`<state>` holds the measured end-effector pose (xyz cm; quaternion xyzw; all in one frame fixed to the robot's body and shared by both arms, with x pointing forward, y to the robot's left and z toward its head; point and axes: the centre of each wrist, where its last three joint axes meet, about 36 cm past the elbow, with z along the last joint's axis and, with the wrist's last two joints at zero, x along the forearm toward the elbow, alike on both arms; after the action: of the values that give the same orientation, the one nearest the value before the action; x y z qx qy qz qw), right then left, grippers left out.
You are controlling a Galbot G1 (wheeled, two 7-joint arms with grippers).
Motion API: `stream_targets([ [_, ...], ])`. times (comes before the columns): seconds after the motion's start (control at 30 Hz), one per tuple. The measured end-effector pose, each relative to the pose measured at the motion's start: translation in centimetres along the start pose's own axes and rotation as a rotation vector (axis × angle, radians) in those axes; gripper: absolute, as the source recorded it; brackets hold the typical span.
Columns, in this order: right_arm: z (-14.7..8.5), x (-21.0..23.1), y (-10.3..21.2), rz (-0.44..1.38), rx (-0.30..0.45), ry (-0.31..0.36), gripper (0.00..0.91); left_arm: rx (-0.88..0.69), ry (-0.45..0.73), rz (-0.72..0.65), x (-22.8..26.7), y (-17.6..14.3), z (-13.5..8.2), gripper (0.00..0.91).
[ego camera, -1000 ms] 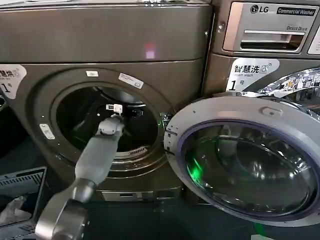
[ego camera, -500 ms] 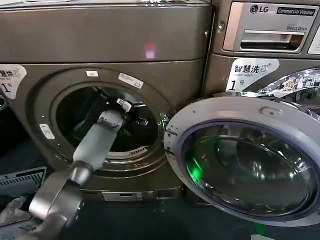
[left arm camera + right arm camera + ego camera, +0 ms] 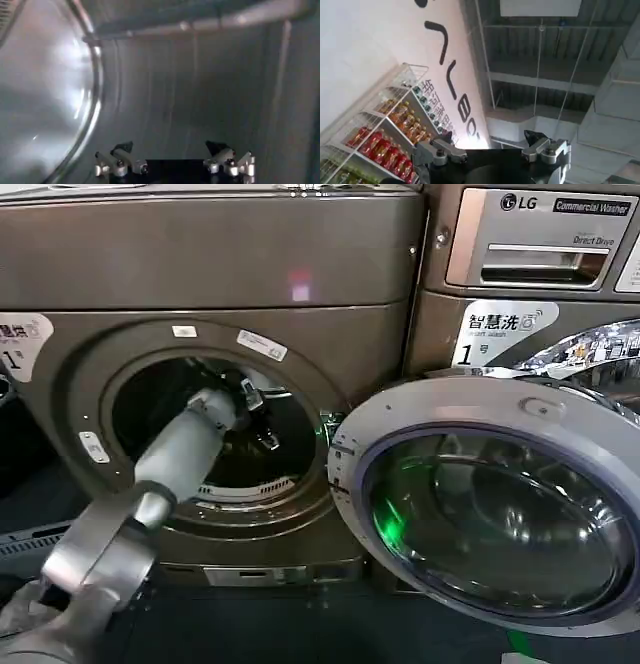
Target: Grasp the clothes from the dryer.
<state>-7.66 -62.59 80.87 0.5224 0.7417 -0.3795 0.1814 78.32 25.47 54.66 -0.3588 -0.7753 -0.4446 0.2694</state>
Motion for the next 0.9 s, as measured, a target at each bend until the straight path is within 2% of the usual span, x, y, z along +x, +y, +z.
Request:
stream_targets([
  [0.43,0.4,0.2,0.3,-0.001,-0.007,0.004,0.907,-0.289,0.238,0.093,-0.2,0.5,-0.2,0.907],
  [0.9,1.0,0.3,0.9,-0.002,-0.015,0.008,0.907,-0.462,0.450,0.143,0.0,1.0,0.5,0.907],
])
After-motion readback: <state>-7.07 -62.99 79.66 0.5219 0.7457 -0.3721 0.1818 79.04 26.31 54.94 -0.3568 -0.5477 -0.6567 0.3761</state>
